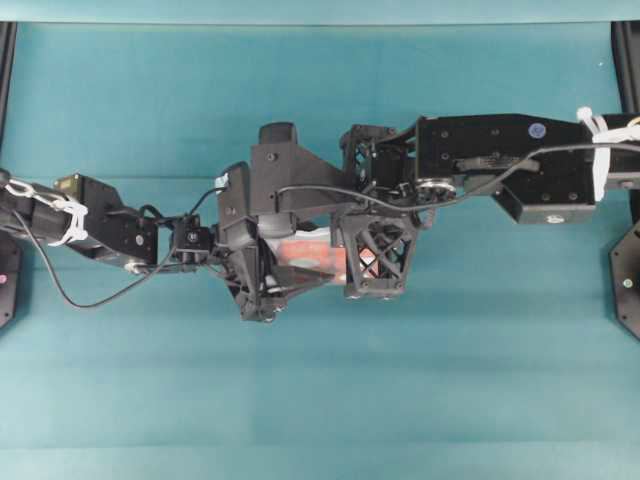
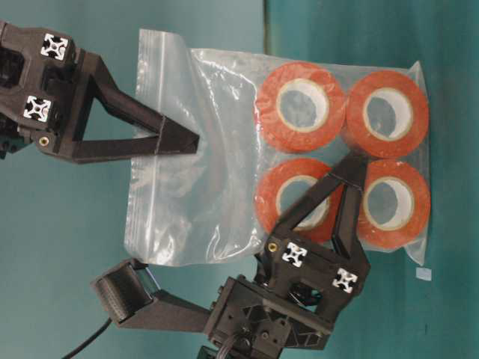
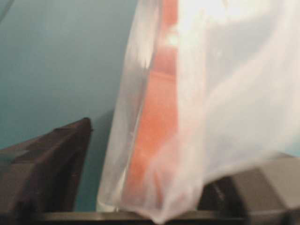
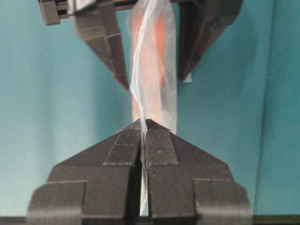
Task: Hand over the clear zip bag and make it stand upright.
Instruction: 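Reach the left gripper to the bag's bottom edge and grasp it, then open the right gripper and retract it rightward from the bag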
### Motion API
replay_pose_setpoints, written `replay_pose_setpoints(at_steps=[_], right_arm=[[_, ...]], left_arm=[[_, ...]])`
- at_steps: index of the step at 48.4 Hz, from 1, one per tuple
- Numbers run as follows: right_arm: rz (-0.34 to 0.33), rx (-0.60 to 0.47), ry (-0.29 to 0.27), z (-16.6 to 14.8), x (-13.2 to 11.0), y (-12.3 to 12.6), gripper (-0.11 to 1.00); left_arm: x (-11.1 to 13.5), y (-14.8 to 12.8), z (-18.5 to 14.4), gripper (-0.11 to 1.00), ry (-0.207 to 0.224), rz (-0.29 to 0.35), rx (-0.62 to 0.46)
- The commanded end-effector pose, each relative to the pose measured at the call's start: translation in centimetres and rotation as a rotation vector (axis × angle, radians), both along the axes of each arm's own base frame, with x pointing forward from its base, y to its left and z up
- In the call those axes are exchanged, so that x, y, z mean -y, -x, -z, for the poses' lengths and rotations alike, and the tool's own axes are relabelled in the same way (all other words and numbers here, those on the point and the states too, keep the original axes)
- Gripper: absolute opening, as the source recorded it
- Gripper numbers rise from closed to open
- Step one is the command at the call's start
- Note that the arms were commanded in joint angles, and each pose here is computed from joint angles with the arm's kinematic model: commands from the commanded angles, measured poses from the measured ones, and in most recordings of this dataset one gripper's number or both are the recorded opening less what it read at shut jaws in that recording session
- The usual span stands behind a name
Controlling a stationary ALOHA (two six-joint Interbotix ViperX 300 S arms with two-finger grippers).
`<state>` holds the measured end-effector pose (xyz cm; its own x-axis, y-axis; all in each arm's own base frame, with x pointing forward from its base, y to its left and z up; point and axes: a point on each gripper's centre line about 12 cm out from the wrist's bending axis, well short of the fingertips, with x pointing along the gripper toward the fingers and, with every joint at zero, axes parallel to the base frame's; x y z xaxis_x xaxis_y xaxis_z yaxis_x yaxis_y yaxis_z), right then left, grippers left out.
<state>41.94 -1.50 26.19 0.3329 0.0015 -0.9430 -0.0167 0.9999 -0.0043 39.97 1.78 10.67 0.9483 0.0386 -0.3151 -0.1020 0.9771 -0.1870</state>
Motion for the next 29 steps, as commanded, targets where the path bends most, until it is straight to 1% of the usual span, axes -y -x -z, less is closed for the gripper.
replay_pose_setpoints(at_steps=[1, 8, 10, 14, 26, 29], right_arm=[[0.008, 0.029, -0.004, -1.00, 0.03, 0.11, 0.00], [0.012, 0.040, -0.005, -1.04, 0.03, -0.01, 0.00], [0.014, 0.045, -0.005, -1.12, 0.10, -0.01, 0.00], [0.017, 0.041, -0.006, -1.02, 0.10, 0.03, 0.00], [0.052, 0.041, -0.016, -1.13, 0.41, 0.12, 0.01], [0.058, 0.042, -0.020, -1.13, 0.40, 0.12, 0.04]], left_arm=[[0.43, -0.29, -0.41, 0.63, -0.012, 0.015, 0.012], [0.86, -0.24, -0.32, 0.29, -0.064, 0.043, 0.004], [0.93, -0.26, -0.29, 0.23, -0.077, 0.049, -0.001], [0.92, -0.34, -0.23, 0.23, -0.095, 0.056, -0.013], [0.92, -0.19, 0.16, 0.23, -0.125, 0.069, -0.050], [0.92, -0.19, 0.16, 0.23, -0.128, 0.070, -0.050]])
